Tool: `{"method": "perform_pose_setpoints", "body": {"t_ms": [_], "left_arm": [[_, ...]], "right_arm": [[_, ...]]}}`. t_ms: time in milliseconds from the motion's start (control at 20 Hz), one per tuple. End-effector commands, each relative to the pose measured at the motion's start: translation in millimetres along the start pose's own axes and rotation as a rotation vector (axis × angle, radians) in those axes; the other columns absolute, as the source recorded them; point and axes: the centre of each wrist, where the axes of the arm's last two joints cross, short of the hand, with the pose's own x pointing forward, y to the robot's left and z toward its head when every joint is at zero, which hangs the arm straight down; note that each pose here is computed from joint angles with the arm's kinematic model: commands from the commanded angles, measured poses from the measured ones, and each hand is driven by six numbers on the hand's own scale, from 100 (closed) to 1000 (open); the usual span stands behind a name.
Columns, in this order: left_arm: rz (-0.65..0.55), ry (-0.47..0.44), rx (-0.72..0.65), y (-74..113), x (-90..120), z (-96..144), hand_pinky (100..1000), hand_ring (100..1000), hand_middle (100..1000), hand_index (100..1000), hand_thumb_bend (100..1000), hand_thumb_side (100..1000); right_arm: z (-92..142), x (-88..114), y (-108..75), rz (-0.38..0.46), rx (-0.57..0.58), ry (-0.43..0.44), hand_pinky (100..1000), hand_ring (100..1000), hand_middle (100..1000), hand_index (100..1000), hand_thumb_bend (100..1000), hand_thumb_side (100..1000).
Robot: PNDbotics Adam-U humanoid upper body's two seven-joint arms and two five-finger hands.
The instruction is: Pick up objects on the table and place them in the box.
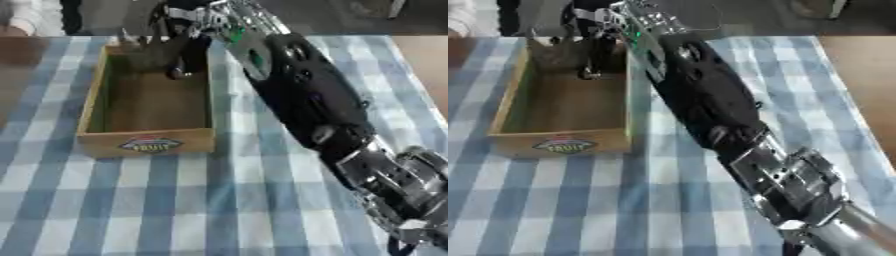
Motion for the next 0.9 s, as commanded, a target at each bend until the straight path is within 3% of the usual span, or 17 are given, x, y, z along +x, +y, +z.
{"method": "perform_pose_setpoints", "body": {"t_ms": [50,400,750,900], "left_arm": [[0.019,-0.031,-0.008,-2.4,8,-5,771,787,774,657,100,658],[0.021,-0.031,-0.009,-2.8,8,-5,771,787,774,657,100,661],[0.025,-0.032,-0.01,-3.5,8,-5,771,786,774,656,100,661],[0.026,-0.033,-0.009,-3.6,8,-5,771,787,774,656,100,661]], "right_arm": [[-3,5,-3.9,0.018,-0.014,0.008,797,866,531,708,100,186],[-11,3,13.6,0.017,0.027,0.036,799,871,545,720,100,193],[-16,7,24.6,0.028,0.108,0.041,824,911,620,755,100,210],[-19,8,30.1,0.044,0.167,0.052,836,928,690,827,104,204]]}}
